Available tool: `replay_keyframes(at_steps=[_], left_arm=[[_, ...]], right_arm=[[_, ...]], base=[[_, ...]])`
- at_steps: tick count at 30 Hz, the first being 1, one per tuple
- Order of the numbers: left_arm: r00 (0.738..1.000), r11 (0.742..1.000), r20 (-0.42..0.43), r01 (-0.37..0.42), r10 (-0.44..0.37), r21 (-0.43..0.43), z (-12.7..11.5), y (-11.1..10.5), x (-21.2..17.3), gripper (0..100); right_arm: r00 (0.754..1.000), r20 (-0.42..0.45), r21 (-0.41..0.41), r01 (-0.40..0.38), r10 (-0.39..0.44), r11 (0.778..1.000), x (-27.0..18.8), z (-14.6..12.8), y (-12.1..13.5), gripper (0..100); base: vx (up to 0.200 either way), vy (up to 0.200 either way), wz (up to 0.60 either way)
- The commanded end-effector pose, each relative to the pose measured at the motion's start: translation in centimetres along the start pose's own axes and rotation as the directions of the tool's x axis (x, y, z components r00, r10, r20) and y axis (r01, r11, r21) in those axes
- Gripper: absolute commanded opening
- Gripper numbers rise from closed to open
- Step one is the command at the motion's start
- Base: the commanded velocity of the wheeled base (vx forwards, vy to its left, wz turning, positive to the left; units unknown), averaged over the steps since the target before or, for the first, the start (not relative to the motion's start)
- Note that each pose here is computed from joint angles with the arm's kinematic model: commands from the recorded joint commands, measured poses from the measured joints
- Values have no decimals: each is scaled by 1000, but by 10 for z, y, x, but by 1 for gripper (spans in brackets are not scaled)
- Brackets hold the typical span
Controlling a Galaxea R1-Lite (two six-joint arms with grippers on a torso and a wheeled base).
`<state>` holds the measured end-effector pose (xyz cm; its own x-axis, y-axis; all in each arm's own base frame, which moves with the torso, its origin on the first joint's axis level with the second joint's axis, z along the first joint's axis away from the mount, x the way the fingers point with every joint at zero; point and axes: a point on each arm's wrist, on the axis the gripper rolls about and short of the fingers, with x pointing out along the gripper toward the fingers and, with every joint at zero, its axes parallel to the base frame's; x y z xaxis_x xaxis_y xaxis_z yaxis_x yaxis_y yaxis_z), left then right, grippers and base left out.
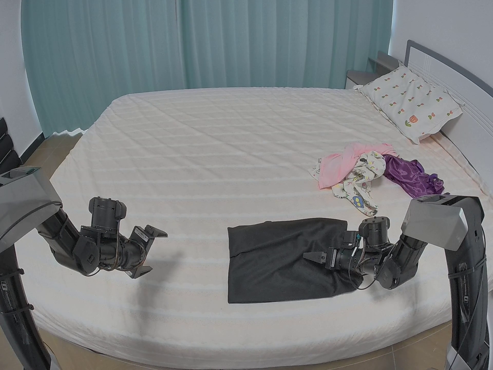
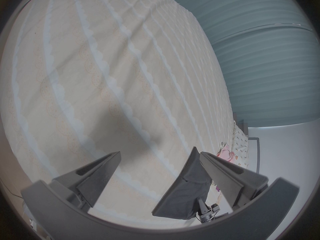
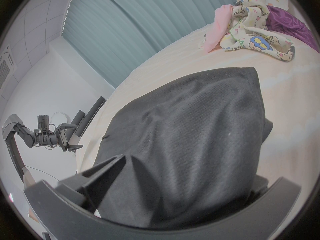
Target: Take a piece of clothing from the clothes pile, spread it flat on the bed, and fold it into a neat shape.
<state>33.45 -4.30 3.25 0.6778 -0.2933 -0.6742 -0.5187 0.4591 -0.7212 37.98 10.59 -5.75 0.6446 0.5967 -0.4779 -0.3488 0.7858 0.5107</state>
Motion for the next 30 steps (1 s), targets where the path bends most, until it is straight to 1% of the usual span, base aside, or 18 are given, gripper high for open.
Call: replay_keyframes(at_steps=[1, 4, 5, 6, 7, 8, 10, 13, 15, 18, 22, 24, 26, 27, 28, 30], left_arm=[[1000, 1000, 0, 0, 0, 0, 0, 0, 0, 100], [1000, 1000, 0, 1, -1, 0, 0, 0, 0, 100], [1000, 1000, 0, 1, -1, 0, 0, 0, 0, 100], [1000, 1000, 0, 1, -1, 0, 0, 0, 0, 100], [1000, 1000, 0, 0, 0, 0, 0, 0, 0, 100], [1000, 1000, 0, 0, 0, 0, 0, 0, 0, 100], [1000, 1000, 0, 0, 0, 0, 0, 0, 0, 100], [1000, 1000, 2, 0, 0, 0, 0, 0, 0, 100], [1000, 1000, 2, 0, 0, 0, 0, 0, 0, 100], [1000, 1000, 1, -1, 1, 0, 0, 0, 0, 100], [1000, 1000, 1, -1, 1, 0, 0, 0, 0, 100], [1000, 1000, 2, 0, 0, 0, 0, 0, 0, 100], [1000, 1000, 2, 0, 0, 0, 0, 0, 0, 100], [1000, 1000, 0, 0, 0, -2, 0, 0, 0, 100], [1000, 1000, 0, 1, -1, -2, 0, 0, 0, 100], [1000, 1000, 0, 0, 0, -2, 0, 0, 0, 100]], right_arm=[[1000, 0, 6, -1, 1, 1000, 4, -1, -2, 0], [1000, 8, 27, -9, 9, 1000, 3, 1, -1, 0], [1000, 11, 53, -10, 9, 999, 3, 2, -2, 0], [1000, 11, 53, -10, 9, 999, 3, 2, -2, 0], [1000, 19, 112, -18, 15, 994, 2, 3, -1, 0], [1000, 23, 144, -24, 20, 989, 2, 3, -1, 0], [998, 42, 182, -43, 36, 982, -1, 4, -3, 0], [997, 66, 201, -55, 42, 978, -6, 5, -7, 0], [996, 83, 221, -50, 32, 974, -13, 4, -12, 0], [994, 107, 231, -59, 35, 971, -25, 8, -10, 0], [993, 113, 232, -52, 26, 971, -36, 9, -5, 0], [992, 122, 240, -49, 20, 970, -39, 12, -11, 0], [992, 122, 240, -49, 20, 970, -39, 12, -11, 0], [994, 107, 271, -42, 13, 962, -38, 6, -16, 0], [995, 99, 277, -39, 11, 960, -37, 3, -18, 0], [994, 112, 274, -46, 16, 961, -36, 3, -18, 0]], base=[[0, 0, 0], [0, 0, 0], [0, 0, 0], [0, 0, 0], [0, 0, 0], [0, 0, 0], [0, 0, 0], [0, 0, 0], [0, 0, 0], [0, 0, 0], [0, 0, 0], [0, 0, 0], [0, 0, 0], [0, 0, 0], [0, 0, 0], [0, -200, 0]])
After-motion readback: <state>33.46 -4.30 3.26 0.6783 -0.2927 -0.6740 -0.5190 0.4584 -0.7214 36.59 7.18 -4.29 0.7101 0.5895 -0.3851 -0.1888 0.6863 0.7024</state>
